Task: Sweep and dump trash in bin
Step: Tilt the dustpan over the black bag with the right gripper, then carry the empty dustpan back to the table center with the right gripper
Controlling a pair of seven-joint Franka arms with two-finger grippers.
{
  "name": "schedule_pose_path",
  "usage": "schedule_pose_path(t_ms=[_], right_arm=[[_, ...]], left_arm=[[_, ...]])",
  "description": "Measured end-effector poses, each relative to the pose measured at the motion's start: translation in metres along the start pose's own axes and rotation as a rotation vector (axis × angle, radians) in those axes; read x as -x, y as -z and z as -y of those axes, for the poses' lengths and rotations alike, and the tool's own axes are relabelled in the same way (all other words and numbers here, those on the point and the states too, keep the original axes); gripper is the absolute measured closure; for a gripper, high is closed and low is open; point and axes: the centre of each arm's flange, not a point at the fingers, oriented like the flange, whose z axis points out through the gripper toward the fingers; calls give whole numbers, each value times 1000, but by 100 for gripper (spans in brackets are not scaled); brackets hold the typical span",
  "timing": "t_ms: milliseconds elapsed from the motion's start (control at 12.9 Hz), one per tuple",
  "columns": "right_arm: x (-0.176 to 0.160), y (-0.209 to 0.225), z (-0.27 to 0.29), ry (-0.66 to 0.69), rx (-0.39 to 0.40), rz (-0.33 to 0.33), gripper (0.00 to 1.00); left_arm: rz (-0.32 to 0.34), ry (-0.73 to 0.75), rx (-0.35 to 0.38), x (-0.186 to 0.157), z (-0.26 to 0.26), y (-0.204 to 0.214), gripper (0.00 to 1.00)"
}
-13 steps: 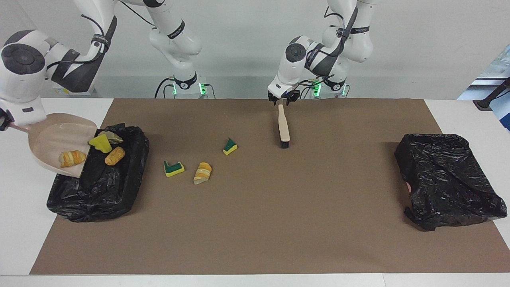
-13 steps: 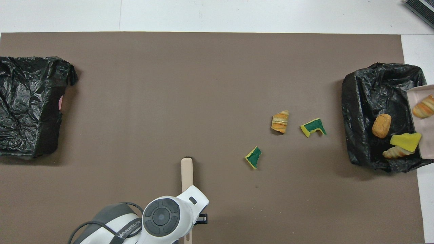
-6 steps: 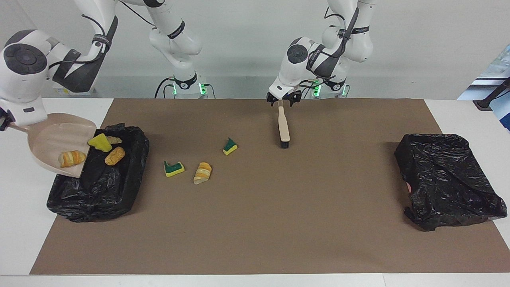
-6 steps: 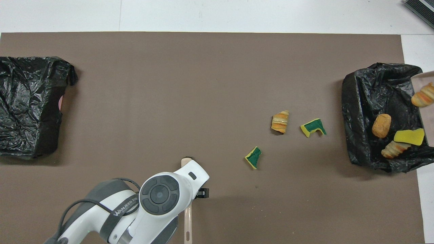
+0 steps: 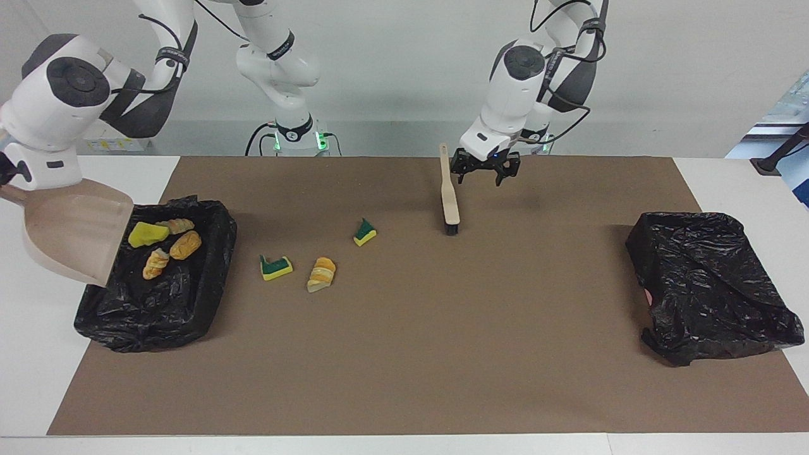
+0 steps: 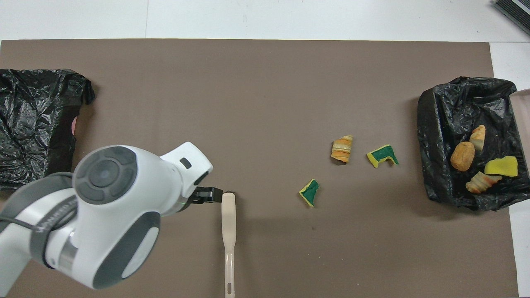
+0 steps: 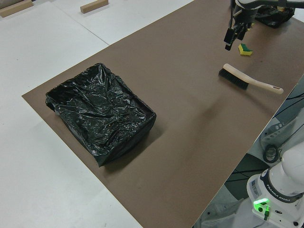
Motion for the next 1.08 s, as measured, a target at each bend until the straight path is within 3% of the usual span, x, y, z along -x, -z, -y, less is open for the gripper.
schedule_pose_path(t_ms=[309, 618, 928, 1082], right_arm=[[4, -3, 18, -97, -62, -186, 68], [-5, -1, 32, -240, -135, -470, 68], [-27, 13, 40, -532, -303, -604, 68], [-57, 41, 34, -687, -377, -640, 68]], left_arm=[[-67, -24, -10, -25, 53, 67, 0], [-126, -27, -5, -37, 114, 126, 0], [-97, -65, -17, -34, 178, 174, 0], [-85, -63, -20, -48, 192, 181, 0]])
